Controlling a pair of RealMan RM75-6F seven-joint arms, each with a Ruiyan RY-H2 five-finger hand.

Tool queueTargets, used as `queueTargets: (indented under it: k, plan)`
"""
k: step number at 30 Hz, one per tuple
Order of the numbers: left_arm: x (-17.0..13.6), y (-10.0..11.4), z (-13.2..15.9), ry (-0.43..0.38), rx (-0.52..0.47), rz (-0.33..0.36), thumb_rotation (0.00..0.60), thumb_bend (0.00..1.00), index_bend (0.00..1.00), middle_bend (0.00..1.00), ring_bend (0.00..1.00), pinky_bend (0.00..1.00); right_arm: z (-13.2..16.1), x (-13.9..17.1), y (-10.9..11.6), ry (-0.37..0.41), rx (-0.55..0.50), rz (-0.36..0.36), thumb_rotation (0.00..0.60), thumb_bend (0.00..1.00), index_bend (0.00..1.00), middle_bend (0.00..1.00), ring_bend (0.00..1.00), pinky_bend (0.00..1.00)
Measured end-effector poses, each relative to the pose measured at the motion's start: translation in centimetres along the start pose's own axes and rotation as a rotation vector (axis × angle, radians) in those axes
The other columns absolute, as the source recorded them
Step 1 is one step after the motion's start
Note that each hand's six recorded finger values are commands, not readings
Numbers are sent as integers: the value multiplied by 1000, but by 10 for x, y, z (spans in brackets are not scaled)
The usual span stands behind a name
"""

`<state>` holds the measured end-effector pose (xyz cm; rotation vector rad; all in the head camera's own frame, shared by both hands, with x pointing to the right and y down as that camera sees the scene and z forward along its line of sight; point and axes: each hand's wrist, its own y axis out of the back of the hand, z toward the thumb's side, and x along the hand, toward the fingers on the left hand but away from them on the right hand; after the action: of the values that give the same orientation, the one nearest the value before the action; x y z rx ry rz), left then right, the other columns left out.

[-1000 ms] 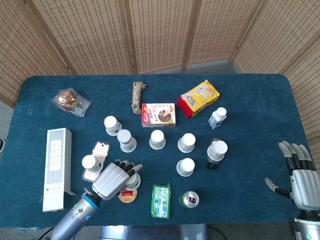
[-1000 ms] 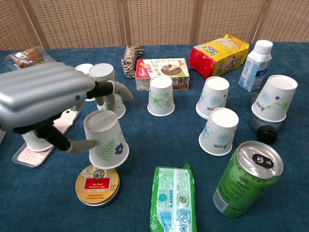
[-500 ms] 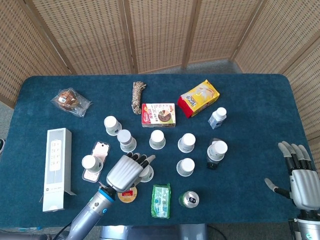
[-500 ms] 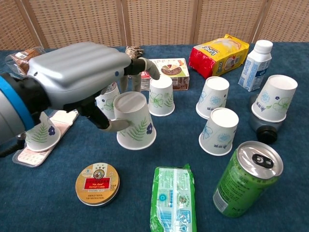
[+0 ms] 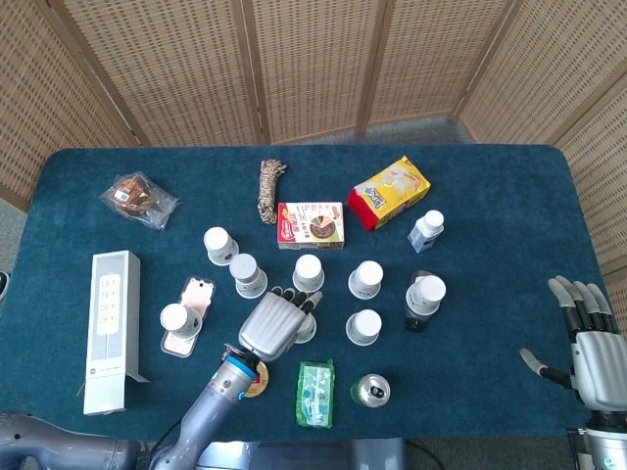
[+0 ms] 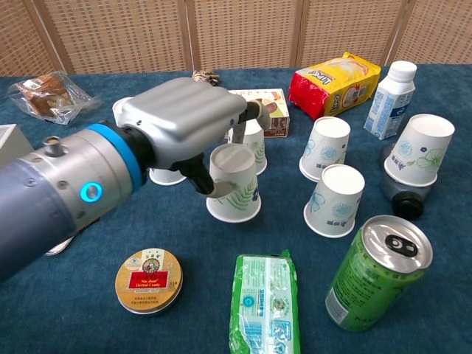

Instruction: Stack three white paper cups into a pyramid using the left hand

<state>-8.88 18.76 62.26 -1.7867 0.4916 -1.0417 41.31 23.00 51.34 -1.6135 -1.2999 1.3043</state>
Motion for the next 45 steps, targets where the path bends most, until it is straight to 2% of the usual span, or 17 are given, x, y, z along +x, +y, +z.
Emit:
queueTargets:
  k: [15, 23, 30, 32, 37, 41, 45]
  plan:
    - [27, -5, 32, -14, 14, 44, 600, 324, 191, 459, 405, 540, -5, -2, 3, -12, -22, 0, 600, 187, 0, 0, 0, 0]
    - [35, -12, 36, 8, 33, 33, 600, 324, 190, 457, 404, 535, -5, -2, 4, -11, -34, 4, 600, 188, 1, 0, 0, 0]
    - [41, -14, 43, 21, 38, 50, 600, 322, 190, 458, 403, 534, -6, -2, 5, -14, -42, 3, 600, 186, 0, 0, 0, 0]
    - [42, -13, 46, 20, 40, 54, 600, 322, 183, 418, 382, 527, -6, -2, 5, -15, -43, 3, 600, 185, 0, 0, 0, 0]
    - [42, -16, 51, 18, 43, 45, 600, 320, 133, 283, 244, 476, -7, -2, 6, -16, -48, 3, 600, 185, 0, 0, 0, 0]
    - [40, -17, 50, 24, 45, 37, 600, 320, 95, 104, 110, 404, -6, -2, 7, -14, -51, 1, 600, 187, 0, 0, 0, 0]
    - [37, -16, 50, 15, 47, 28, 600, 319, 75, 27, 76, 390, -6, -2, 6, -13, -46, 1, 600, 188, 0, 0, 0, 0]
